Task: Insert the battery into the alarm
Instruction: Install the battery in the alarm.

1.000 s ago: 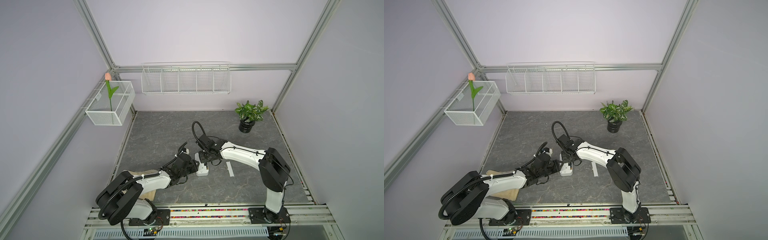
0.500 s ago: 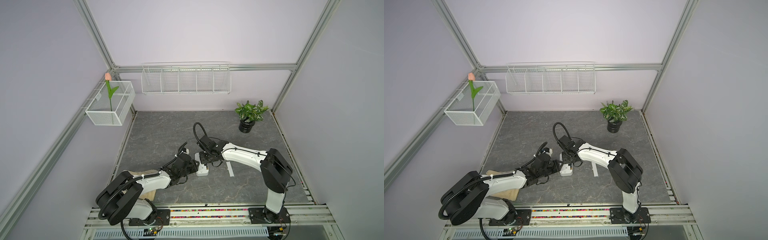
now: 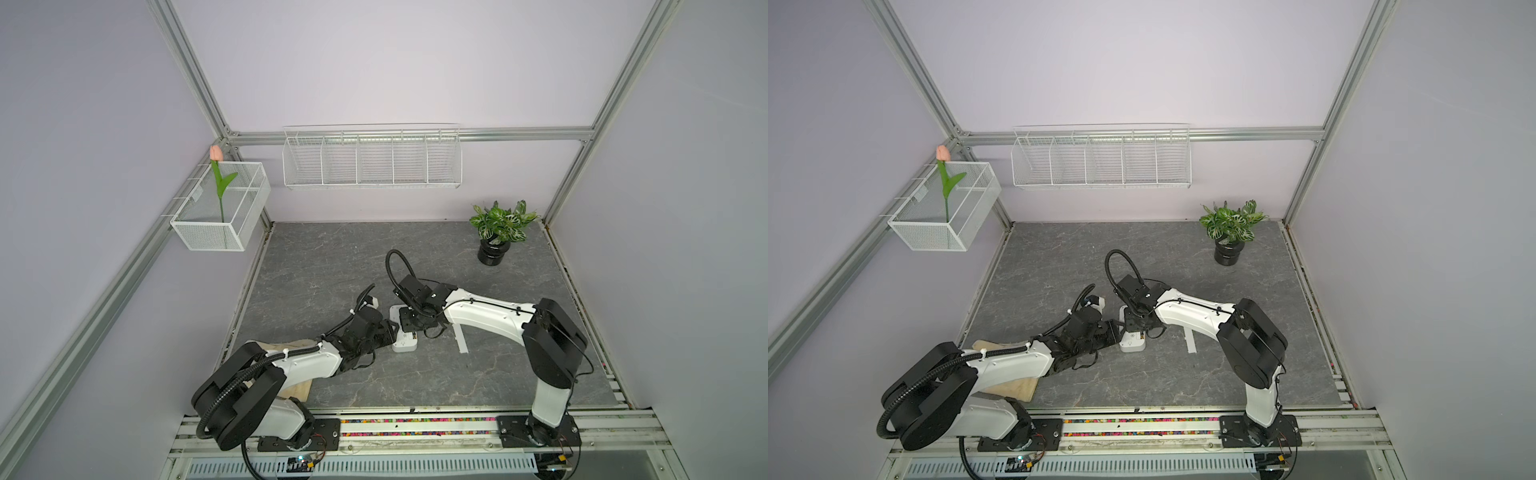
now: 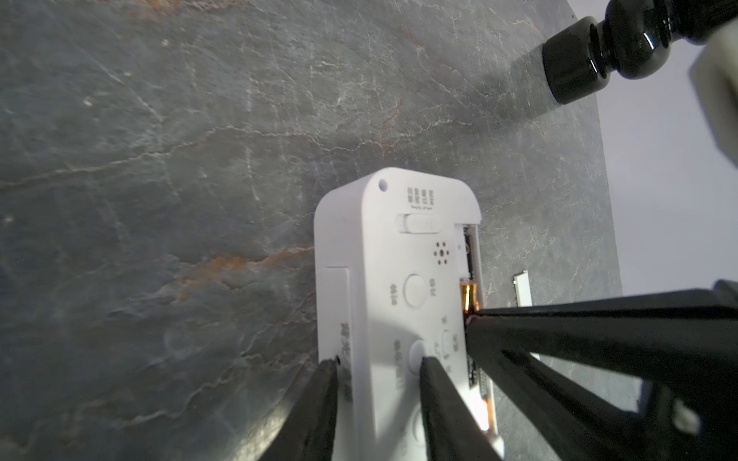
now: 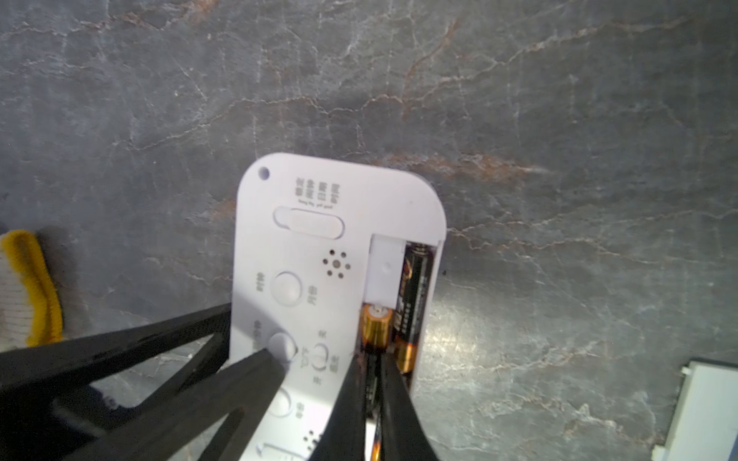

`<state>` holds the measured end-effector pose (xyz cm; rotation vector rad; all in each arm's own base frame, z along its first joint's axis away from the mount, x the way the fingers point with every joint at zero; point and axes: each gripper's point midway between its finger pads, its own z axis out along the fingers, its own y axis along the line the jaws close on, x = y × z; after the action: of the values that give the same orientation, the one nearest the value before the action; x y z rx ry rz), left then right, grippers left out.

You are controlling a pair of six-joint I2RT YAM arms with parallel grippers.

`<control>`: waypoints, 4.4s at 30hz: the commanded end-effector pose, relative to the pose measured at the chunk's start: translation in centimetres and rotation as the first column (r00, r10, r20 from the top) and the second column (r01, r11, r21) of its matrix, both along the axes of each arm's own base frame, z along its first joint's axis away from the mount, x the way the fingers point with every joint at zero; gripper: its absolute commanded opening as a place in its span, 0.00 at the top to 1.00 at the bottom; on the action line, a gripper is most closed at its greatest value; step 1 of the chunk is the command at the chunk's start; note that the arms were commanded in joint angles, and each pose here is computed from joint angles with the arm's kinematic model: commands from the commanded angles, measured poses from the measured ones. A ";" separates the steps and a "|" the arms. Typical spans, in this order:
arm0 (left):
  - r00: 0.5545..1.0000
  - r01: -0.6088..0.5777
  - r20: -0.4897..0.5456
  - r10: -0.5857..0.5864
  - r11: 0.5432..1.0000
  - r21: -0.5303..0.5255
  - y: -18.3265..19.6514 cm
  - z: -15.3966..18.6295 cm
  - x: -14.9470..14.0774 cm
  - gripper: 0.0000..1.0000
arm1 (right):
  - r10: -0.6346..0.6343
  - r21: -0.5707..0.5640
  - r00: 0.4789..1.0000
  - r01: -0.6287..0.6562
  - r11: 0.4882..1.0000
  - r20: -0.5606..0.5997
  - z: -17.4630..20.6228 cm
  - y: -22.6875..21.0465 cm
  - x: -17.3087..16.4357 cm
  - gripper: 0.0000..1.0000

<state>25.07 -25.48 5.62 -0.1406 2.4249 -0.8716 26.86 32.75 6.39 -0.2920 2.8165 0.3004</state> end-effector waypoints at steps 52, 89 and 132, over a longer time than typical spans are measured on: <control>0.987 -0.069 -0.130 0.091 0.984 0.166 3.6 -4.7 -1.9 0.63 | -0.009 -0.195 0.993 -0.015 0.981 -0.121 -7.8 -3.8 -6.2 0.93; 0.992 -0.026 -0.120 0.043 0.989 0.144 2.9 -3.3 -1.9 0.62 | -0.011 0.336 1.000 0.011 0.942 -0.002 0.7 -1.0 -0.3 0.47; 0.998 -0.023 -0.059 0.034 0.984 0.178 2.4 0.6 -0.4 0.52 | -0.073 0.219 0.988 0.041 0.975 0.138 5.2 -4.6 1.1 0.56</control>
<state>24.72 -24.51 5.74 -0.1493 2.5129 -0.7570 27.45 29.98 8.34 -0.1762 2.6783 0.6420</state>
